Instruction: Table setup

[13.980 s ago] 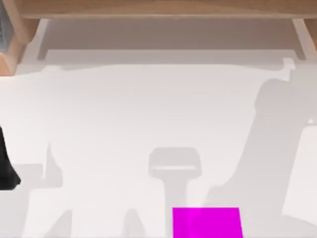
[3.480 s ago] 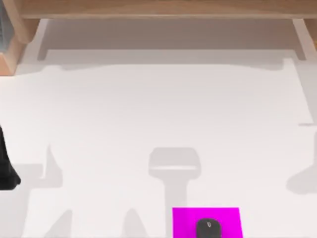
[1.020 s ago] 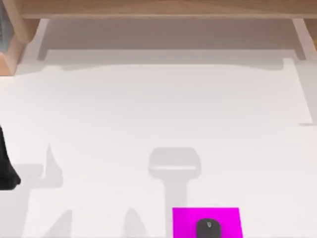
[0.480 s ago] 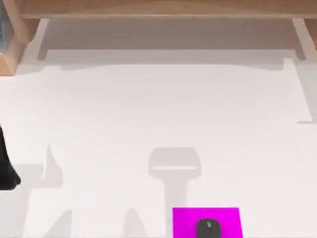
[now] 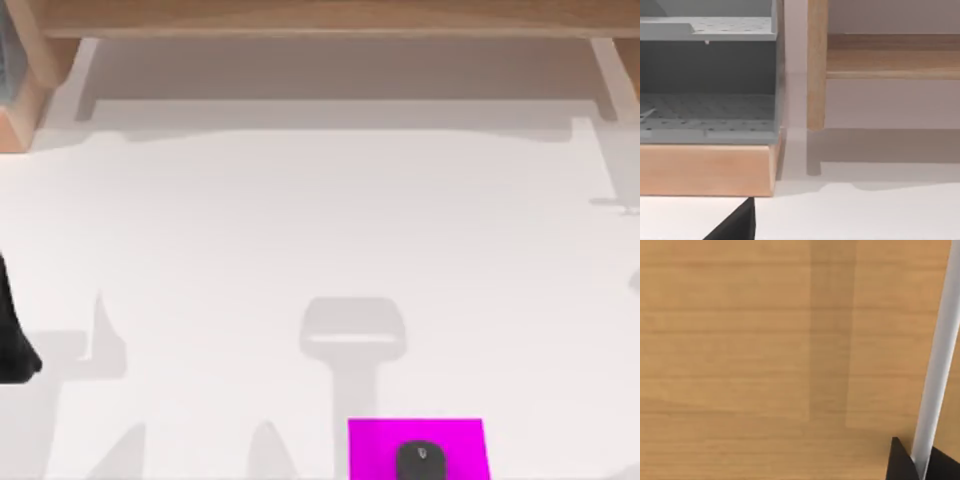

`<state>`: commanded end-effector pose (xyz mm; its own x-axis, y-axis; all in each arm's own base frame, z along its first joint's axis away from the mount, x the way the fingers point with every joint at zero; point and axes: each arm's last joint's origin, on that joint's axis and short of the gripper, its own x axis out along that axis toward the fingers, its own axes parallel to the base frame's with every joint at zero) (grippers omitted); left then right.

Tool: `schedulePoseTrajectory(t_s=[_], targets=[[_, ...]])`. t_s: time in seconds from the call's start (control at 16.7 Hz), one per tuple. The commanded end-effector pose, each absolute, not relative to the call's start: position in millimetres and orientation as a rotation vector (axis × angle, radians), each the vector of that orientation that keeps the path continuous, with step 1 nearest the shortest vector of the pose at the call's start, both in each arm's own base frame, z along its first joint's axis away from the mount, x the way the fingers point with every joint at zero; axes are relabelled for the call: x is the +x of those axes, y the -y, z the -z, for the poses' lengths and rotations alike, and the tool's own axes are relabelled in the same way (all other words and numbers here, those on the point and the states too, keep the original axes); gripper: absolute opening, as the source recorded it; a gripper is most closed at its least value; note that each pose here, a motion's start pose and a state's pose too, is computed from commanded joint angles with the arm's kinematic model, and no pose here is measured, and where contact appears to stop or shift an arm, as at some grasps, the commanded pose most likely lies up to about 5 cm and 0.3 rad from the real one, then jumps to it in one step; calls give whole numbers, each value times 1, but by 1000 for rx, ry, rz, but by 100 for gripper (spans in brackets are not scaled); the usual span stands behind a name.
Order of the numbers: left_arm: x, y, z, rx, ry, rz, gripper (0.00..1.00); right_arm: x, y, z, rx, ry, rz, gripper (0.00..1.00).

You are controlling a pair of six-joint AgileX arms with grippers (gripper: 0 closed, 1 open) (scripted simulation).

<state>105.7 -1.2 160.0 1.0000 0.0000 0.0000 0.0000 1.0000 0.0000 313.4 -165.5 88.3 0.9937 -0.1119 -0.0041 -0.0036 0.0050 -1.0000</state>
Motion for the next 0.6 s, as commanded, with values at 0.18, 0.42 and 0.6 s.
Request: schedulePoseTrajectory(t_s=[0.18,0.42,0.6], targets=[[106,1,-160,0,0,0,100,312,167,-88,-1561,-97,87,0],[106,1,-160,0,0,0,100,327,167,-86,-1555,-99,78,0],[106,1,-160,0,0,0,100,350,168,-86,-1555,-100,79,0]])
